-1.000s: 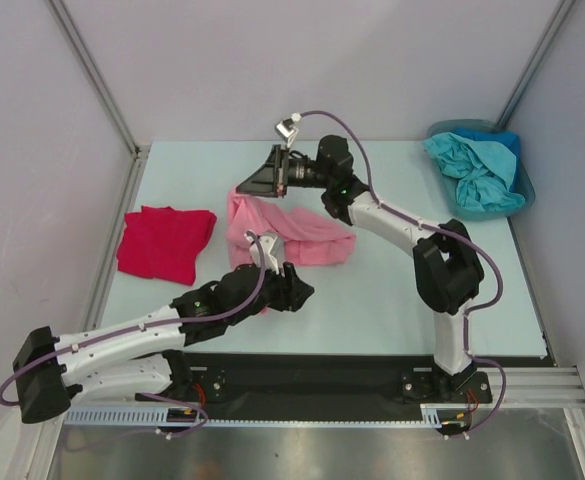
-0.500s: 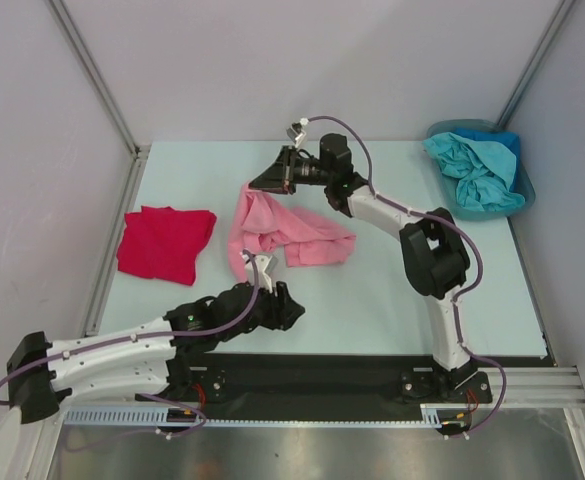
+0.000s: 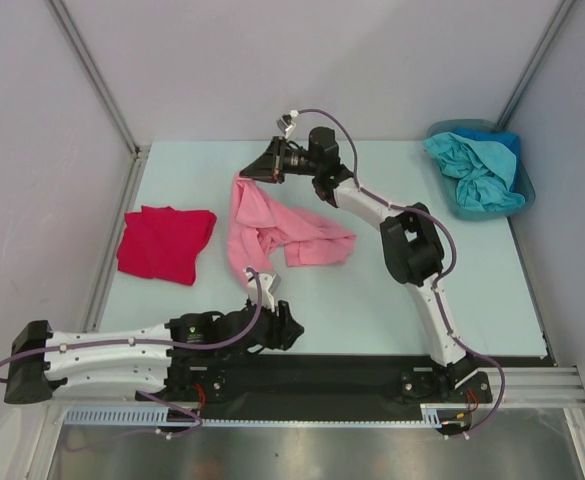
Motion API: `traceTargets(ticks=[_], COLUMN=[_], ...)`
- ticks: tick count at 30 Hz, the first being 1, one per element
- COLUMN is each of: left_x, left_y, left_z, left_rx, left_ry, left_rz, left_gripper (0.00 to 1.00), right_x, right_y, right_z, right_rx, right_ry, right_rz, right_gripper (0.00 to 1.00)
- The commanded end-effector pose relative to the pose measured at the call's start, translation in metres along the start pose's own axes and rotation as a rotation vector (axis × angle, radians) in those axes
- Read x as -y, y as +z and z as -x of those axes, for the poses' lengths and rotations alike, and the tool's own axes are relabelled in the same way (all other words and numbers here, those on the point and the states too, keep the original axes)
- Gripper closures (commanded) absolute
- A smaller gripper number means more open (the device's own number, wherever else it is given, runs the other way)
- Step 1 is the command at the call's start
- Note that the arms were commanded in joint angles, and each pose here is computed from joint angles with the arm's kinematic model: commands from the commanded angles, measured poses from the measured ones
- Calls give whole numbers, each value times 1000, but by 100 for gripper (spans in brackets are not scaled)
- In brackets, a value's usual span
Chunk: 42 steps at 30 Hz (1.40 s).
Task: Fold and stack the t-shirts
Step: Flatten the tshirt out
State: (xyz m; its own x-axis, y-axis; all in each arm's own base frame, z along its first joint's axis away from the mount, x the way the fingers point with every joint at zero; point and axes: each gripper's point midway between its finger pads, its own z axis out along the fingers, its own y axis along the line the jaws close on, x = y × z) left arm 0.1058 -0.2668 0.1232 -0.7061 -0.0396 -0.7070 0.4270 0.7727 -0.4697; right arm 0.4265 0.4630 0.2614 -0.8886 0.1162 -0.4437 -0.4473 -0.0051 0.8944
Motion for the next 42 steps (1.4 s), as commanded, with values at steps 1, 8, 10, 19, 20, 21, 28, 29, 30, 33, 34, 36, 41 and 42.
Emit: traceTargets(ticks=[1, 8, 10, 19, 20, 21, 28, 29, 30, 33, 34, 36, 41, 42], left_x=[-1, 3, 4, 12, 12, 12, 14, 14, 13, 14, 14, 15, 16, 17], left_y=[1, 0, 0, 3, 3, 2, 1, 1, 1, 1, 1, 2, 3, 2], left_z=[1, 6, 7, 9, 9, 9, 11, 11, 10, 12, 12, 12, 12, 13], left_rx=[20, 27, 31, 31, 31, 30, 36, 35, 35, 39, 39, 39, 38, 41], left_ry=[-22, -17, -13, -2, -2, -1, 2, 3, 6, 3, 3, 4, 11, 15], left_rz=[21, 15, 15, 3, 3, 2, -4, -5, -2, -3, -3, -4, -1, -4], left_gripper=[44, 44, 44, 44, 44, 44, 44, 44, 44, 44, 44, 44, 44, 44], right_x=[-19, -8, -3, -14, -20, -24, -17, -25, -22, -27, -26, -34, -25, -20], right_y=[8, 19, 23, 45, 45, 45, 35, 33, 29, 19, 16, 9, -18, -24], right_z=[10, -12, -21, -62, -65, -65, -61, -55, -50, -36, -33, -24, 3, 6], right_rx=[-3, -25, -36, -157, -176, -183, -161, -147, -137, -102, -94, -64, 49, 69], right_ry=[-36, 0, 22, 58, 70, 66, 41, 25, 15, -28, -53, -81, -191, -220], right_rz=[60, 104, 110, 221, 244, 260, 229, 227, 214, 180, 164, 139, -60, -137], right_gripper=[100, 98, 99, 100, 100, 100, 59, 53, 42, 20, 19, 15, 14, 14])
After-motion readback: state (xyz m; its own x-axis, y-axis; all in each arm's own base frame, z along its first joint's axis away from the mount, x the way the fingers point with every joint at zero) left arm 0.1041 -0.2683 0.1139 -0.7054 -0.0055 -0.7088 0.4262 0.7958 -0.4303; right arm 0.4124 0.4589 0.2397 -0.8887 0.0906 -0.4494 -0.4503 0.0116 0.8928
